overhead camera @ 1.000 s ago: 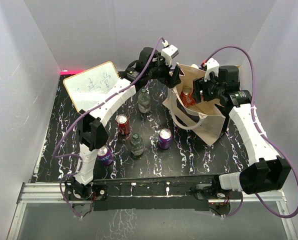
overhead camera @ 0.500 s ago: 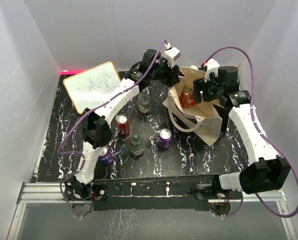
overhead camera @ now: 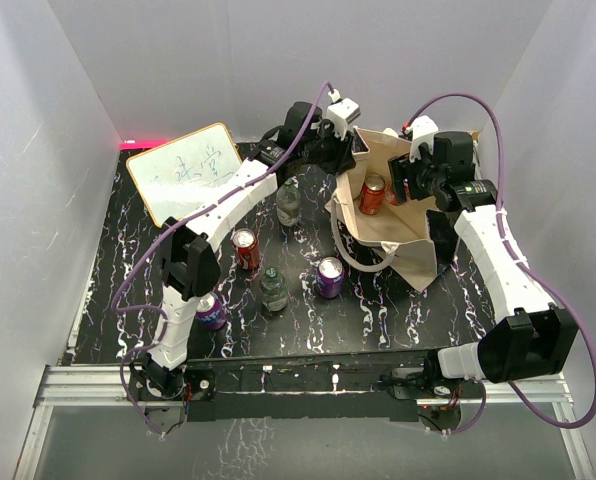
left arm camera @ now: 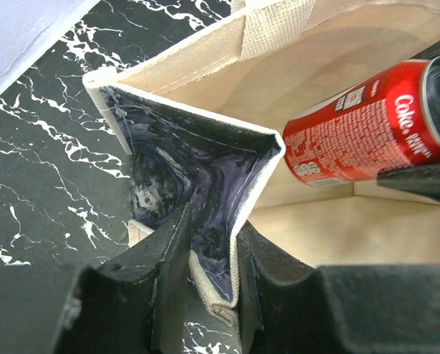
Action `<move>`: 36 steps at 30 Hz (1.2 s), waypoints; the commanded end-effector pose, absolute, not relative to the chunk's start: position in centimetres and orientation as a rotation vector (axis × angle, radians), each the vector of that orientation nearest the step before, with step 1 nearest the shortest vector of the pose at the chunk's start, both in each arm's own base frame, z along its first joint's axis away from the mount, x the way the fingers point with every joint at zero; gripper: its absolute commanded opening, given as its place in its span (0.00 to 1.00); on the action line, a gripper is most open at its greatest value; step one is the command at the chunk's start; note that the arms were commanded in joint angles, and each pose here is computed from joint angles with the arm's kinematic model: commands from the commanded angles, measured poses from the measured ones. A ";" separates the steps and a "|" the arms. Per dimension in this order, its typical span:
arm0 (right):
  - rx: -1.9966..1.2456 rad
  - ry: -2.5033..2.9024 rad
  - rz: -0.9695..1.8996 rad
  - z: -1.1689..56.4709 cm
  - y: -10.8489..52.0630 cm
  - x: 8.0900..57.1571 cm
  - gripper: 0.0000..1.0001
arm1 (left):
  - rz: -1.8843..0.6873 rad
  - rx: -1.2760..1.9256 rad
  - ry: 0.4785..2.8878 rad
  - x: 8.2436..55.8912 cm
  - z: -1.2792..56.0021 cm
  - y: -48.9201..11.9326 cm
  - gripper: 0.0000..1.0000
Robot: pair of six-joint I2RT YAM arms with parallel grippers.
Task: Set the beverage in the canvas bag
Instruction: Place the drink in the canvas bag.
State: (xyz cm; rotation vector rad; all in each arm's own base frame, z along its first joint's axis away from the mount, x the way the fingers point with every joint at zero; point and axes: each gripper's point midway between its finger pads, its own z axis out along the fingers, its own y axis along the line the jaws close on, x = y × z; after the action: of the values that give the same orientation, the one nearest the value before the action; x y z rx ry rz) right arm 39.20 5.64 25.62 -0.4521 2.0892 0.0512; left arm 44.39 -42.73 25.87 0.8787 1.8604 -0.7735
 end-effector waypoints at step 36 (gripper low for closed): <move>-0.614 1.871 0.155 17.5 11.8 44.2 0.08 | -0.951 0.856 1.976 39.9 25.0 -43.3 0.00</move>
State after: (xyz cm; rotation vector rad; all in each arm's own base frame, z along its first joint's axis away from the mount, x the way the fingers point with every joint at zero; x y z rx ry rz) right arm 41.52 10.75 14.71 -0.6207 2.0388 0.2058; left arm 42.55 -43.24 24.61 0.8284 1.9350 -0.8731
